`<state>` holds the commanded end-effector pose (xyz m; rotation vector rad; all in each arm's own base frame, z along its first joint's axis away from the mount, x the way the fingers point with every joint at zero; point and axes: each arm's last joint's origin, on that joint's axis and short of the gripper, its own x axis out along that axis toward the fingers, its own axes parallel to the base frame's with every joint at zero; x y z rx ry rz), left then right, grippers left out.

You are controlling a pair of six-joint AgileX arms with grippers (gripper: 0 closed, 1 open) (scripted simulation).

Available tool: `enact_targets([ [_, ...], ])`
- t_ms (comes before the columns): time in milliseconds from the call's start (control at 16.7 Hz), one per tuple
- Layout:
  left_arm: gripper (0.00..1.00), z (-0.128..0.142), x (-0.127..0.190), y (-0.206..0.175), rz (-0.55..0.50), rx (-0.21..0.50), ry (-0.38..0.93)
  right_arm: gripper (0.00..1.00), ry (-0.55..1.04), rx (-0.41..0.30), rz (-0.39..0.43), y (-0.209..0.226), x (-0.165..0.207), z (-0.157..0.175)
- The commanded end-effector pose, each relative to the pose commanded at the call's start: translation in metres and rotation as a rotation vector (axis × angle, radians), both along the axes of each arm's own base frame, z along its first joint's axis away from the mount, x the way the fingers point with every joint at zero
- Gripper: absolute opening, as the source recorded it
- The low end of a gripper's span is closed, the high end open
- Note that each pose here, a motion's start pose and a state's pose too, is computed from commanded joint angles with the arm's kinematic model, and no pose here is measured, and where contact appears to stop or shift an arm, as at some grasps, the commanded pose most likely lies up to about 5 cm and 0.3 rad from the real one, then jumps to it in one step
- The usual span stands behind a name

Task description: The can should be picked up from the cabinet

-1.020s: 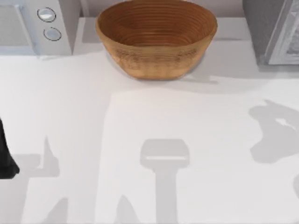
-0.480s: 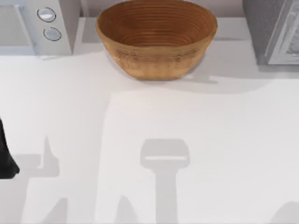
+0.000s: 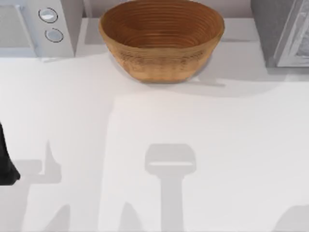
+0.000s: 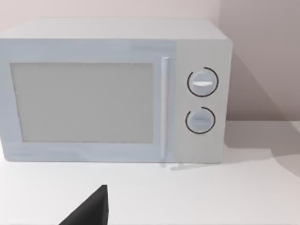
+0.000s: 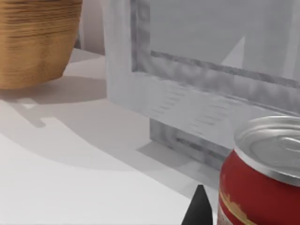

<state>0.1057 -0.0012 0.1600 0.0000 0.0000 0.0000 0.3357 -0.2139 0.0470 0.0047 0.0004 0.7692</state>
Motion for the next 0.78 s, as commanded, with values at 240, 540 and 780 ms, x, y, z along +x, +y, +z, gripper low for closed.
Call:
enact_targets([
  [240, 1.00, 0.0000, 0.0000, 0.0000, 0.000, 0.000, 0.000, 0.00, -0.002, -0.002, -0.002, 0.0081, 0.0088, -0.0033],
  [540, 1.00, 0.0000, 0.0000, 0.0000, 0.000, 0.000, 0.000, 0.23, -0.002, -0.002, -0.002, 0.0081, 0.0088, -0.0033],
  [780, 1.00, 0.0000, 0.0000, 0.0000, 0.000, 0.000, 0.000, 0.53, -0.002, -0.002, -0.002, 0.0081, 0.0088, -0.0033],
])
